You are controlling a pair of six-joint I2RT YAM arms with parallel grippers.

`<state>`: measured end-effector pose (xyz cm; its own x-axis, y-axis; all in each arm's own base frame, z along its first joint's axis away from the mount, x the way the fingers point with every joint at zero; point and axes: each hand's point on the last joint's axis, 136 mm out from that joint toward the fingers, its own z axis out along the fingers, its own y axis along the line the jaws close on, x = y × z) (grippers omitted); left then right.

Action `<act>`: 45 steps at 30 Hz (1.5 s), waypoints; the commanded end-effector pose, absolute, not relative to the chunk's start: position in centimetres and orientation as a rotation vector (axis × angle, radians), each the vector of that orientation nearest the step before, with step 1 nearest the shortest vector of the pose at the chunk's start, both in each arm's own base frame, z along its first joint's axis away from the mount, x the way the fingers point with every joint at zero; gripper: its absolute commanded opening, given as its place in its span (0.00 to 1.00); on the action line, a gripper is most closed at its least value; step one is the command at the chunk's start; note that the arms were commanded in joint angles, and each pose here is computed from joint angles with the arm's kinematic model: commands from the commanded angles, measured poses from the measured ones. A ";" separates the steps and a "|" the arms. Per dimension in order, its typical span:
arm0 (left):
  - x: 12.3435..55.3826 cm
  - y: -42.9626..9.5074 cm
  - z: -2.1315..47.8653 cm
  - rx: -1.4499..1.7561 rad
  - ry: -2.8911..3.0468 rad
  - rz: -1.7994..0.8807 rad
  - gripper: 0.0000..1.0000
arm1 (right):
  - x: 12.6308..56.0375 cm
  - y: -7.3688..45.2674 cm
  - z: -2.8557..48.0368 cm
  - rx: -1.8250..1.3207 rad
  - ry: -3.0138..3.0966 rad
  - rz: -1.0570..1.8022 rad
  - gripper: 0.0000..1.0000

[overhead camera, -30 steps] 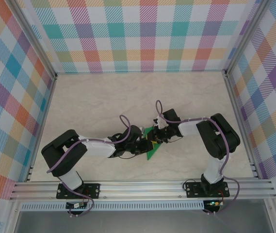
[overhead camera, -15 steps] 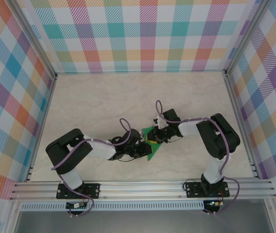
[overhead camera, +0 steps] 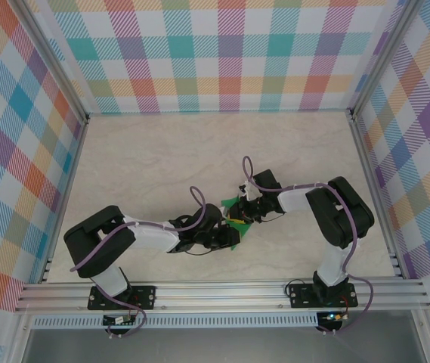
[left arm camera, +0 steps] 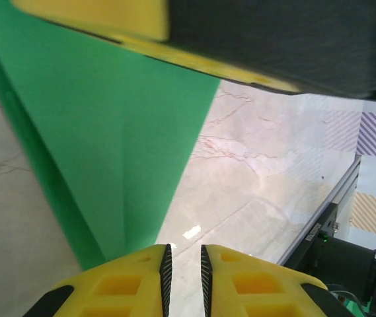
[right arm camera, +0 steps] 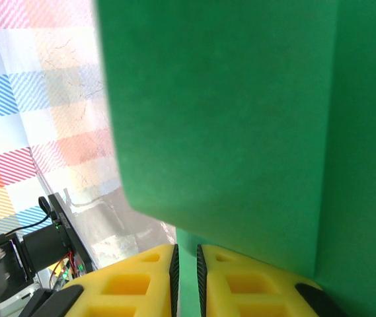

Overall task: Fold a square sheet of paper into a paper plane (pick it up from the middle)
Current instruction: Fourth fold the wing at the center of the table.

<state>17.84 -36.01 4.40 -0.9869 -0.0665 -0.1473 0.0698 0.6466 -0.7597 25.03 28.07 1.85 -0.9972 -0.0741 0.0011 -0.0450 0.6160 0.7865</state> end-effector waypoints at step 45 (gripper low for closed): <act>18.7 -25.4 8.7 -0.305 2.512 -0.888 0.25 | 21.6 23.8 -5.1 -0.260 -2.877 -0.954 0.18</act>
<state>18.66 -28.28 10.71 -0.8867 -0.3260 -0.3279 0.0104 0.6950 -0.7190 24.98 28.12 1.79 -0.9998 -0.0168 -0.0090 -0.0173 0.6031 0.7975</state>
